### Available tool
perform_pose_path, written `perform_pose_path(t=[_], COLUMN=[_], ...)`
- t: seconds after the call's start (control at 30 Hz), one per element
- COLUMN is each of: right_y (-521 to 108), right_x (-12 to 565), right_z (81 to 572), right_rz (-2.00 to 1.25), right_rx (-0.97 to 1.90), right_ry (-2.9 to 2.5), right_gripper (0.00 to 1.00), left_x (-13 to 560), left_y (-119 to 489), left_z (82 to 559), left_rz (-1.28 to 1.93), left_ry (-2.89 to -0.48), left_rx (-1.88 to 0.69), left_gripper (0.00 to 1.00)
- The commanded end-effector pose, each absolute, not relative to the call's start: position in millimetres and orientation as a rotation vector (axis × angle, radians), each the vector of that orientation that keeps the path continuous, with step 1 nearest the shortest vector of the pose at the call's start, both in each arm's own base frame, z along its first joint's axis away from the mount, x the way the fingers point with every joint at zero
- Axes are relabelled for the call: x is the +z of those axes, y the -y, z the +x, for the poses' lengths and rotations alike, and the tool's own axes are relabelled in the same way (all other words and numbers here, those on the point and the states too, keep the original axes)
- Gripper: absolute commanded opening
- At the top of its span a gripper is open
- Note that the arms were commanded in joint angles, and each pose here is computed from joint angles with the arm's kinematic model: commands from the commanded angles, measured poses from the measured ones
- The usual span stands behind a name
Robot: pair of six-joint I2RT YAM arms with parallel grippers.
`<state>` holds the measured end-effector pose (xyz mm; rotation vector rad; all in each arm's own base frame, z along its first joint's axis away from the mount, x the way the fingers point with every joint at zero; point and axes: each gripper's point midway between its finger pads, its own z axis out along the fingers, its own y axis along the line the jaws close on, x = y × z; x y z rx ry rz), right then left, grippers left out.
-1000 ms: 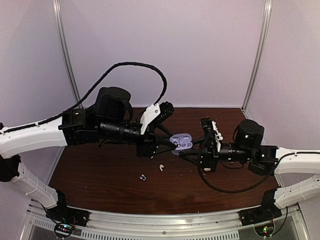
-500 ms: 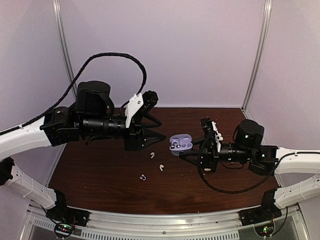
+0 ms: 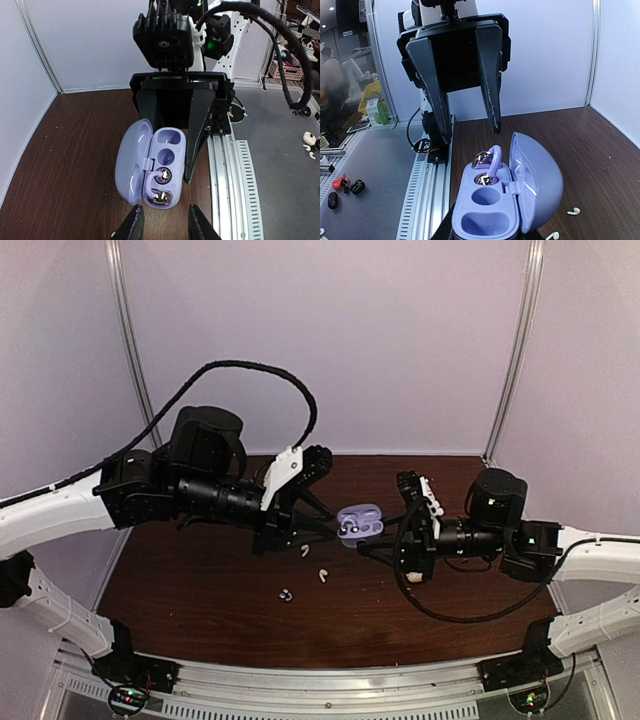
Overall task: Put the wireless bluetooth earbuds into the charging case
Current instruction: Adjust the left earbud in the left side groove of the charging case.
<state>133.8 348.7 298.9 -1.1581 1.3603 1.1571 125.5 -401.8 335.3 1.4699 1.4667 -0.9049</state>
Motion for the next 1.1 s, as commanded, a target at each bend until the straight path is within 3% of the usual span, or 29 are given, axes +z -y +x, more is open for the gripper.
perform_pose_path(t=[0.0, 0.7, 1.07], right_y=[-349.5, -353.2, -355.7], right_x=[306.7, 302.9, 302.6], right_z=[134.3, 132.5, 129.5], right_rz=[-1.179, -1.199, -1.209], right_rx=[1.137, 1.136, 1.15], right_ry=[-1.348, -1.351, -1.347], right_gripper=[0.0, 0.0, 0.0], left_x=[346.8, 329.8, 318.7], left_y=[405.8, 414.2, 416.5], left_z=[125.7, 134.0, 136.1], left_rz=[1.473, 1.49, 1.519], left_ry=[-1.439, -1.487, -1.519], left_rx=[-0.9, -0.863, -0.841], left_gripper=[0.32, 0.31, 0.24])
